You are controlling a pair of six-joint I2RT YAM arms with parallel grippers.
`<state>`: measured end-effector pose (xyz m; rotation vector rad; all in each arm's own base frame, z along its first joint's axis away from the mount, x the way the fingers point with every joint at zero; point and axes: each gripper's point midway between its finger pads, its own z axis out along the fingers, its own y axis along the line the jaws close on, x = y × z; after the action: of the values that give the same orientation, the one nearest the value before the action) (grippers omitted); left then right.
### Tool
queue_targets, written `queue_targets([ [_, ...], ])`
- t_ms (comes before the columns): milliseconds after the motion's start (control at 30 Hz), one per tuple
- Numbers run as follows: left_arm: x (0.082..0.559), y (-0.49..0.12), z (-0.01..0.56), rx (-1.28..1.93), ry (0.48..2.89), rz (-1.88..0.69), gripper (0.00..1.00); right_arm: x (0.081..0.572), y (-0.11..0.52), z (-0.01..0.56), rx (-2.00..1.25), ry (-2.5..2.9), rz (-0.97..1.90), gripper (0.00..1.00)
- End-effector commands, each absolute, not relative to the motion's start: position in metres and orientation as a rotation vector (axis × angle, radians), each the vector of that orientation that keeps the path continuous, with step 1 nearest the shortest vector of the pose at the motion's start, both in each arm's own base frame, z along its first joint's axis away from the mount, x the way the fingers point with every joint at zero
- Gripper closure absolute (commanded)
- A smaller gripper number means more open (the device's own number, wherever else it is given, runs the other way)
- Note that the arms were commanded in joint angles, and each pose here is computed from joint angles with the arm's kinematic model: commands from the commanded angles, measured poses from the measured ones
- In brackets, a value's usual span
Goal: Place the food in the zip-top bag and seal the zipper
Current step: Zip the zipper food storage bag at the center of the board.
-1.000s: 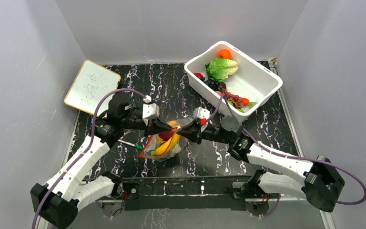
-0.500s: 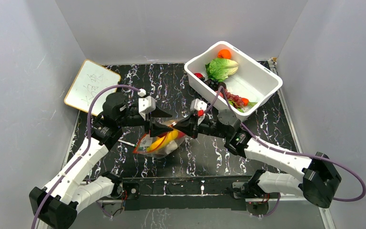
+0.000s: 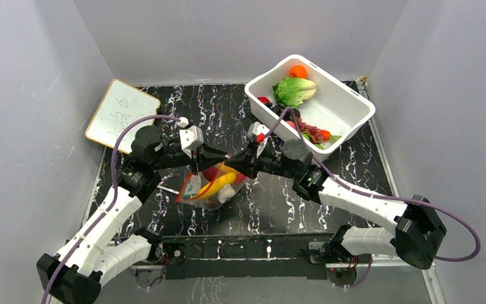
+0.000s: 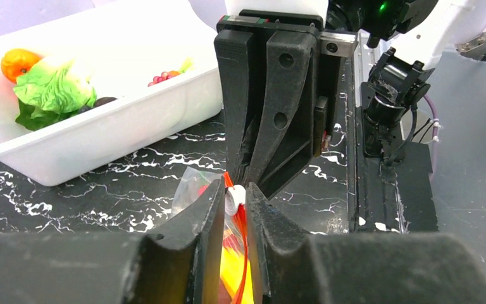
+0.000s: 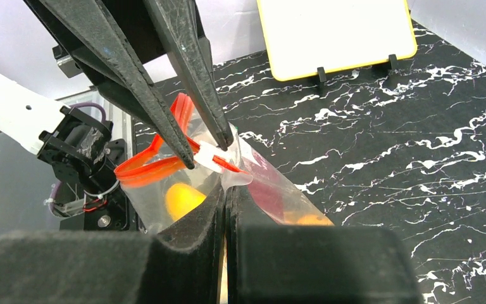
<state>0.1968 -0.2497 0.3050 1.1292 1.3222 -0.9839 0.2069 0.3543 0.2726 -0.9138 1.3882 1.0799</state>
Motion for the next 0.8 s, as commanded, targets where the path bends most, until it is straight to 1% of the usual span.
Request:
queue_targets([
  [0, 0.198, -0.247, 0.311, 1.151, 1.29, -0.927, 0.84, 0.213, 0.355, 0.318, -0.852, 1.283, 1.081, 1.0],
  [67, 0.199, -0.246, 0.307, 1.16, 1.308, -0.922, 0.81, 0.213, 0.355, 0.319, -0.85, 1.284, 1.078, 1.0],
  [100, 0.199, -0.246, 0.307, 1.161, 1.316, -0.923, 0.76, 0.213, 0.355, 0.319, -0.85, 1.284, 1.079, 1.0],
  [267, 0.197, -0.248, 0.304, 1.169, 1.338, -0.956, 0.59, 0.214, 0.356, 0.316, -0.845, 1.295, 1.083, 1.0],
  [333, 0.197, -0.249, 0.305, 1.163, 1.333, -0.962, 0.56, 0.215, 0.356, 0.315, -0.841, 1.299, 1.082, 1.0],
  [467, 0.202, -0.248, 0.305, 1.143, 1.329, -0.94, 0.57, 0.215, 0.356, 0.317, -0.833, 1.297, 1.087, 1.0],
  [567, 0.207, -0.247, 0.306, 1.128, 1.332, -0.917, 0.6, 0.215, 0.357, 0.315, -0.834, 1.303, 1.094, 1.0],
  [600, 0.207, -0.247, 0.305, 1.126, 1.333, -0.912, 0.63, 0.215, 0.357, 0.315, -0.832, 1.304, 1.094, 1.0],
  [700, 0.209, -0.246, 0.306, 1.126, 1.328, -0.897, 0.76, 0.214, 0.356, 0.315, -0.831, 1.305, 1.097, 1.0],
  [767, 0.209, -0.246, 0.306, 1.126, 1.327, -0.893, 0.81, 0.213, 0.356, 0.315, -0.832, 1.305, 1.098, 1.0],
])
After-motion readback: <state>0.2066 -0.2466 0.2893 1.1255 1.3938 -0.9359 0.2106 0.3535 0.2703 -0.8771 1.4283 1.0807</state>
